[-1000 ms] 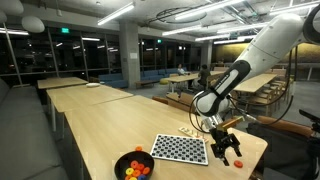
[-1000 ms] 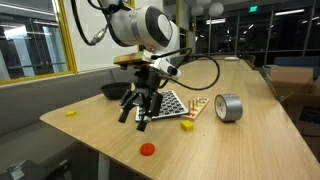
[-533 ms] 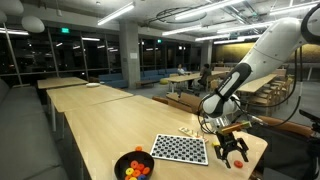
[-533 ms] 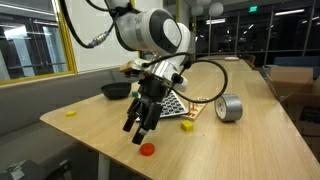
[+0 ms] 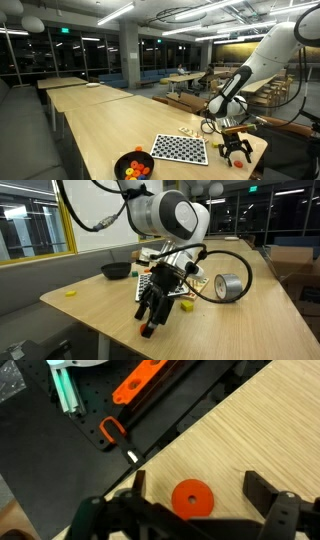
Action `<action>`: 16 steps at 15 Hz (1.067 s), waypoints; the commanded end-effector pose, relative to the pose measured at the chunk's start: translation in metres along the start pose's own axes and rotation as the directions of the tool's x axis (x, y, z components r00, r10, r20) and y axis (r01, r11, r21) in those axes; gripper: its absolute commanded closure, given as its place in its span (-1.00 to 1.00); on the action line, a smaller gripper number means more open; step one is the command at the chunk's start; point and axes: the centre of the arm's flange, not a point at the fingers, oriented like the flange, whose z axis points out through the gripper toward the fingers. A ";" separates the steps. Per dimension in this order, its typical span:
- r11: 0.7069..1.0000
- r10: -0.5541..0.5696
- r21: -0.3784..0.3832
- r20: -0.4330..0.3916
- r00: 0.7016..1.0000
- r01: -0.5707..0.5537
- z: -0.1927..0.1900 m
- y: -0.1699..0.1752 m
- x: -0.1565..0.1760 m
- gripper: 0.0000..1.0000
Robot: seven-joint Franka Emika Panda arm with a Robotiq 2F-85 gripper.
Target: Put the two round orange blocks next to each other in the black bowl one at a time
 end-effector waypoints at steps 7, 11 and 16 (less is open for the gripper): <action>0.989 -0.073 0.132 0.028 0.997 0.068 0.004 0.015 0.012 -1.00; 0.987 -0.081 0.141 0.028 0.996 0.077 0.002 0.017 0.012 -1.00; 0.985 -0.091 0.151 0.030 0.995 0.086 0.001 0.020 0.013 -1.00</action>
